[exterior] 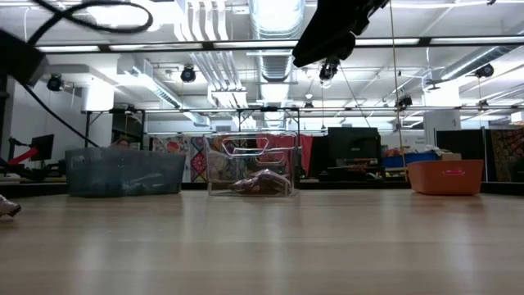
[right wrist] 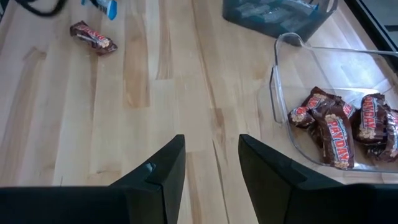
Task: Sort candy
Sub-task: Put the blue chocolate into the black bin
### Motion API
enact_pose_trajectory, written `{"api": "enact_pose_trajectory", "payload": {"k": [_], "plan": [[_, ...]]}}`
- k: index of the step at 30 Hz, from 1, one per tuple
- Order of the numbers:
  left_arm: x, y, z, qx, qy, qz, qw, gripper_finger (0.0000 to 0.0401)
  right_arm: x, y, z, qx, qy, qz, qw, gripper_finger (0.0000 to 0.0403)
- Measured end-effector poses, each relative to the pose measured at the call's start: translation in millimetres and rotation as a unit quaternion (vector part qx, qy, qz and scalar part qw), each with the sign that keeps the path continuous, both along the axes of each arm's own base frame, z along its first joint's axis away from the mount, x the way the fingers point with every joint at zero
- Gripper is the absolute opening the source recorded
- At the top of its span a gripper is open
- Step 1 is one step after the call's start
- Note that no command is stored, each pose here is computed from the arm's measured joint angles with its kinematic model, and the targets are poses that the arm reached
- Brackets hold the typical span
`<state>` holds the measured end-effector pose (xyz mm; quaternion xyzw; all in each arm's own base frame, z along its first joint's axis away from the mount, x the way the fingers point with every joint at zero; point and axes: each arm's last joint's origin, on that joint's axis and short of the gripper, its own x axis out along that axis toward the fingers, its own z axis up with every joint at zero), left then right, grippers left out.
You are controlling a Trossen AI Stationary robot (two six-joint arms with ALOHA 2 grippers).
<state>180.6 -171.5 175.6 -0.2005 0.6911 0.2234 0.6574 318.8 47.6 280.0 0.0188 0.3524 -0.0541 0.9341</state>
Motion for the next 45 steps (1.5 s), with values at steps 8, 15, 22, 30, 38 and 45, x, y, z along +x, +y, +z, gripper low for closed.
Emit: {"api": "enact_pose_trajectory", "payload": {"k": [8, 15, 22, 30, 38, 45], "plan": [[6, 18, 39, 0.027, -0.075, 0.002, 0.997, 0.0018, -3, 11, 3, -0.002, 0.010, 0.018, 1.000, 0.0141], [18, 59, 63, 0.057, -0.139, -0.016, 0.989, 0.0017, -12, 22, 6, -0.002, 0.055, 0.030, 0.998, 0.0141], [27, 119, 81, 0.102, -0.157, -0.036, 0.982, 0.0014, -25, 32, -2, -0.003, 0.120, 0.032, 0.992, 0.0141], [27, 201, 87, 0.149, -0.119, -0.036, 0.981, 0.0013, -34, 42, -5, 0.008, 0.151, 0.023, 0.988, 0.0141], [12, 284, 78, 0.179, -0.052, -0.005, 0.982, 0.0013, -36, 49, -5, 0.011, 0.148, 0.030, 0.988, 0.0141], [3, 333, 56, 0.137, -0.041, 0.022, 0.989, 0.0013, -36, 49, -5, 0.016, 0.146, 0.025, 0.989, 0.0141]]}}
